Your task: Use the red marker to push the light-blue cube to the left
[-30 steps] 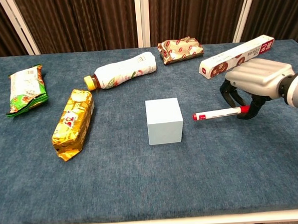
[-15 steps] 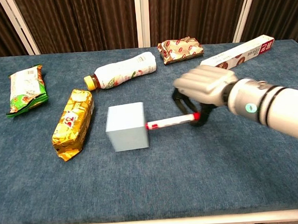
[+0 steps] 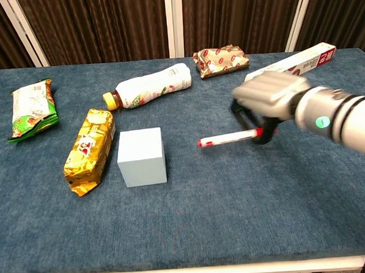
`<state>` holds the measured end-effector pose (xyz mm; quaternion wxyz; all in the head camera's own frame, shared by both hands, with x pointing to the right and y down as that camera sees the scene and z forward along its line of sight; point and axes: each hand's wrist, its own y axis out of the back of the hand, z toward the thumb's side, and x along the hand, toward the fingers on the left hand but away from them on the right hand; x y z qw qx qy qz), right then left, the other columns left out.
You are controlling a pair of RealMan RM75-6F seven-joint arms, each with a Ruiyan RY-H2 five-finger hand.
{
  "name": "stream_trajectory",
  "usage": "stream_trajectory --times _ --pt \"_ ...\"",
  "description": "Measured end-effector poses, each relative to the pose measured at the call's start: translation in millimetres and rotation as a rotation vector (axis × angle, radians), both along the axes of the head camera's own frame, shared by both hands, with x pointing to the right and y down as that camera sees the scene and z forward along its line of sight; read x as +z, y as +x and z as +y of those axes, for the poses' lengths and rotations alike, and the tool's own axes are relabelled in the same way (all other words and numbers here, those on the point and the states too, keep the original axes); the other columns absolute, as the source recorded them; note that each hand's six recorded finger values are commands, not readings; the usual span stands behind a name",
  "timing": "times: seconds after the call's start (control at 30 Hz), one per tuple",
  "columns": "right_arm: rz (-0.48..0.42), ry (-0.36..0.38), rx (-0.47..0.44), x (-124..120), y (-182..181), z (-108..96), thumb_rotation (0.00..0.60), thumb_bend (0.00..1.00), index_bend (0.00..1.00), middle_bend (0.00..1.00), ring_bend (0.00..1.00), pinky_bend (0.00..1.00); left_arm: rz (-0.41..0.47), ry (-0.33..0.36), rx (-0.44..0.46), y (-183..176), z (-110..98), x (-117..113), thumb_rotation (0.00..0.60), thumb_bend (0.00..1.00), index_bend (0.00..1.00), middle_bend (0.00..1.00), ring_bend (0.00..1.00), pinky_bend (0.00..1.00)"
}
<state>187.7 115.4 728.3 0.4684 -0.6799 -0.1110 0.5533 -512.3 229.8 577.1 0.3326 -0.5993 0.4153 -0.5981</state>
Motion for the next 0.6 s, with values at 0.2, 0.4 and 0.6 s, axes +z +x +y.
stream_trajectory --times 0.2,0.4,0.6 --pt "0.053 0.038 0.06 -14 74 -13 0.6 0.24 0.63 0.63 0.83 0.93 0.009 -0.009 0.022 11 2 4 0.6 0.0 0.06 0.04 0.0 0.07" --pt "0.048 0.027 0.13 -23 135 -2 0.6 0.22 0.63 0.63 0.83 0.93 0.012 -0.017 0.049 24 -1 9 0.6 0.0 0.06 0.04 0.0 0.07" --pt "0.057 0.024 0.178 -24 181 5 0.6 0.01 0.52 0.54 0.81 0.93 0.011 -0.031 0.071 35 -2 15 0.6 0.0 0.06 0.04 0.0 0.07"
